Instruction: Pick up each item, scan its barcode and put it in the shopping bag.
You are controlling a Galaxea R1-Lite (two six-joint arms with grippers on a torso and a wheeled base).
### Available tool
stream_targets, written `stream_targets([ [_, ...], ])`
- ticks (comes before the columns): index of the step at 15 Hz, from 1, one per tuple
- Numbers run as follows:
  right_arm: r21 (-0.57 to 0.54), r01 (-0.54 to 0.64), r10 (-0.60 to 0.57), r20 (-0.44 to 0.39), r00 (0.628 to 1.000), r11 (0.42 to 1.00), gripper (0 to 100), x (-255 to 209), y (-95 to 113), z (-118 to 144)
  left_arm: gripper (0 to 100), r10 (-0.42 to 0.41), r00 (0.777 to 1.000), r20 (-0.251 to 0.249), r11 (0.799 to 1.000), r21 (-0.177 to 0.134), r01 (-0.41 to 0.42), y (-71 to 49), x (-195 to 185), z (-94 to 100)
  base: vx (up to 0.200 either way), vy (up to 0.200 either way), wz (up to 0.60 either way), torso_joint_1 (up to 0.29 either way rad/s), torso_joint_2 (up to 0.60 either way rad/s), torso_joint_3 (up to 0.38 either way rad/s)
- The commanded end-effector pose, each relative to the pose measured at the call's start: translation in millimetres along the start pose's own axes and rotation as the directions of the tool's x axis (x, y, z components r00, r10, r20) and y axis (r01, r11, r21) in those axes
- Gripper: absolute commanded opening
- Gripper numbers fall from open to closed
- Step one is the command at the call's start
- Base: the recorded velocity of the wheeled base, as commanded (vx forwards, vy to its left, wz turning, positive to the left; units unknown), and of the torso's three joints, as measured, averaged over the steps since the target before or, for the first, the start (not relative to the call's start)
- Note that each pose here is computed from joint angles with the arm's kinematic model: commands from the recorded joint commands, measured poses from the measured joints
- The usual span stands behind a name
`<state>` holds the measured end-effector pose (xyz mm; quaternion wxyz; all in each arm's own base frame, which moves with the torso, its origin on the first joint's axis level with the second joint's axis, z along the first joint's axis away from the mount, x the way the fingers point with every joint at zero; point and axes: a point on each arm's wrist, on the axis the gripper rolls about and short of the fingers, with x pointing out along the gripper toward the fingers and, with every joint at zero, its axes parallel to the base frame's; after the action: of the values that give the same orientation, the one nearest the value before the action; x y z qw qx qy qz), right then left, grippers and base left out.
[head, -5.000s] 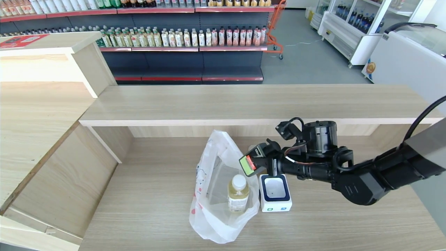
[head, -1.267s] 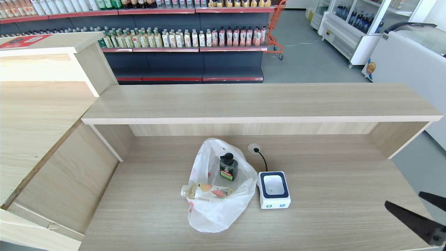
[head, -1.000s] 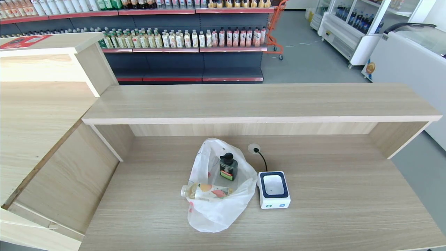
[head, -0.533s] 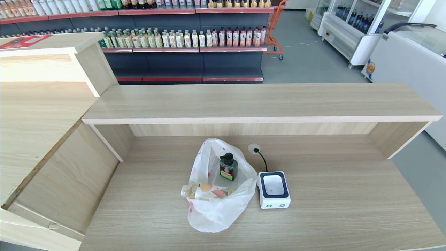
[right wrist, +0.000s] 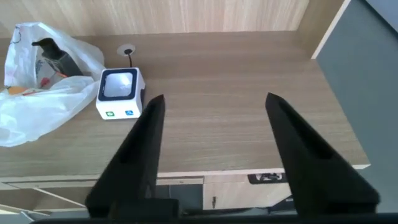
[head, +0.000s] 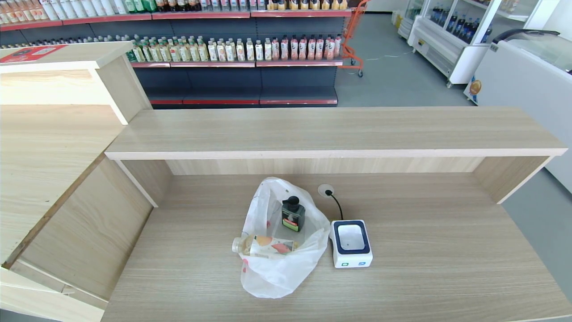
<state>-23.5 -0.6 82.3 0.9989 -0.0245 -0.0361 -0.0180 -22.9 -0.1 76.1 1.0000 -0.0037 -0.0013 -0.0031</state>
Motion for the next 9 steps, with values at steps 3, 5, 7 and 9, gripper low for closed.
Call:
stream_targets([
  [3, 0.059, 0.005, -0.002, -0.041, 0.999, 0.998, 0, 0.3, 0.1, -3.6, 100, 0.000, 1.000, 0.001, 1.000, 0.000, 0.000, 0.0, 0.0, 0.0, 0.000, 0.000, 0.00, 0.000, 0.00, 0.000],
  [5, 0.107, 0.022, -0.014, -0.078, 0.997, 0.994, 0, 0.0, -0.1, -7.1, 100, 0.000, 1.000, 0.001, 1.000, 0.000, 0.000, 0.0, 0.0, 0.0, 0.000, 0.000, 0.00, 0.000, 0.00, 0.000],
  [7, 0.110, 0.027, -0.019, -0.079, 0.997, 0.994, 0, 0.0, -0.2, -7.1, 100, 0.000, 1.000, 0.001, 1.000, 0.000, 0.000, 0.0, 0.0, 0.0, 0.000, 0.000, 0.00, 0.000, 0.00, 0.000],
  [9, 0.108, 0.027, -0.019, -0.079, 0.997, 0.994, 0, 0.0, -0.2, -7.1, 100, 0.000, 1.000, 0.001, 1.000, 0.000, 0.000, 0.0, 0.0, 0.0, 0.000, 0.000, 0.00, 0.000, 0.00, 0.000],
])
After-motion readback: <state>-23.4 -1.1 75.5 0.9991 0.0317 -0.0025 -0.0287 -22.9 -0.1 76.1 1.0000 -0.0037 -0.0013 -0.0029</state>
